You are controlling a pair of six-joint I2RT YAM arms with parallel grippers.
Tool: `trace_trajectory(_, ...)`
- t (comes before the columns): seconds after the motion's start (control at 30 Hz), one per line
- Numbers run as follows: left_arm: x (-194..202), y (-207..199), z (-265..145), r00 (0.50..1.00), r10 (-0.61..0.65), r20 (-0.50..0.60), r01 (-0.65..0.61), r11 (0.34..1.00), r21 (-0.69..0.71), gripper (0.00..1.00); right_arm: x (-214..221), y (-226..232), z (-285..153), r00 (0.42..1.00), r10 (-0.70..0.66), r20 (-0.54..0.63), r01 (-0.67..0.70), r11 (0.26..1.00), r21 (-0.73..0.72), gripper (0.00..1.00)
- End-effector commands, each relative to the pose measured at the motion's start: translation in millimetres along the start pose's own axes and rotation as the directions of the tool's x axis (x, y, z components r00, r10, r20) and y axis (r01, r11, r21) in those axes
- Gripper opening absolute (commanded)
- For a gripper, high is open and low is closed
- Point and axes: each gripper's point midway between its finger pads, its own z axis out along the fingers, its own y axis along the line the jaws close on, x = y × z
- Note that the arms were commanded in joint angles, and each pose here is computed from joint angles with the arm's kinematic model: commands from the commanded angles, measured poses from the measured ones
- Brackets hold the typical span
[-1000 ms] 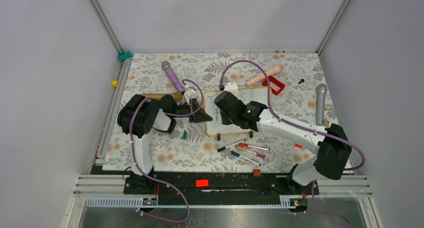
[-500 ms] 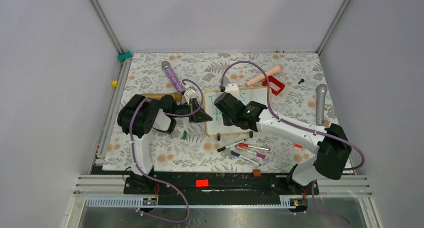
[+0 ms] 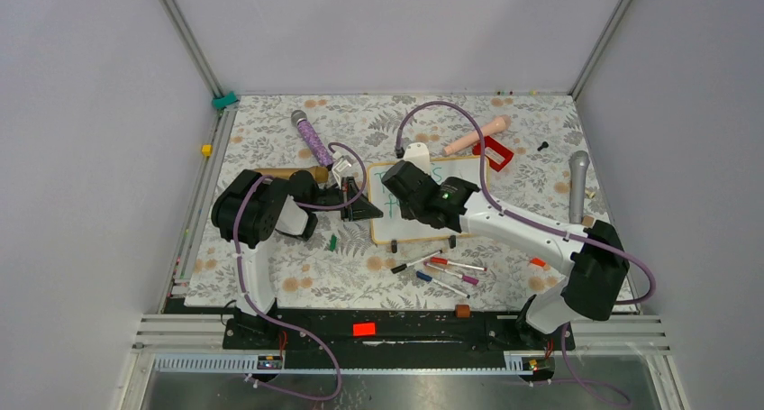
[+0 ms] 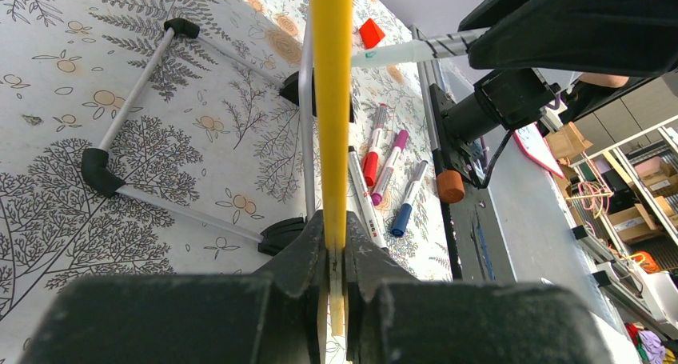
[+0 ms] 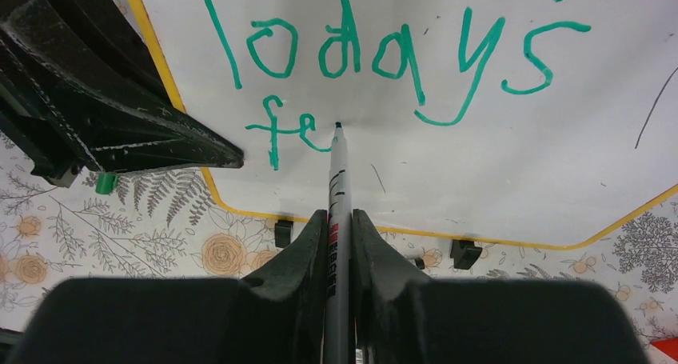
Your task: Write a sentence on the whiteboard
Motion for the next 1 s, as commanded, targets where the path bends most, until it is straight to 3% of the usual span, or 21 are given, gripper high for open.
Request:
trace_trajectory(0.0,-8,-20,1,0.991,0.132,-0.011,-0.131,0.989,0.075,0.0,-27,-4,2,0.997,0.017,0.081,-0.021,0.999,0.05,0.0)
trace_trajectory(0.43,-9,-20,2,0.991,0.134,-0.011,-0.133,0.988,0.077,0.0,12,-7,7,0.999,-0.003,-0.038,0.003,1.0,0.025,0.0)
trace_trajectory(0.97,-9,-19,2,0.991,0.134,-0.011,-0.133,0.988,0.076,0.0,15,-14,2,0.998,-0.031,-0.059,0.034,0.998,0.051,0.0)
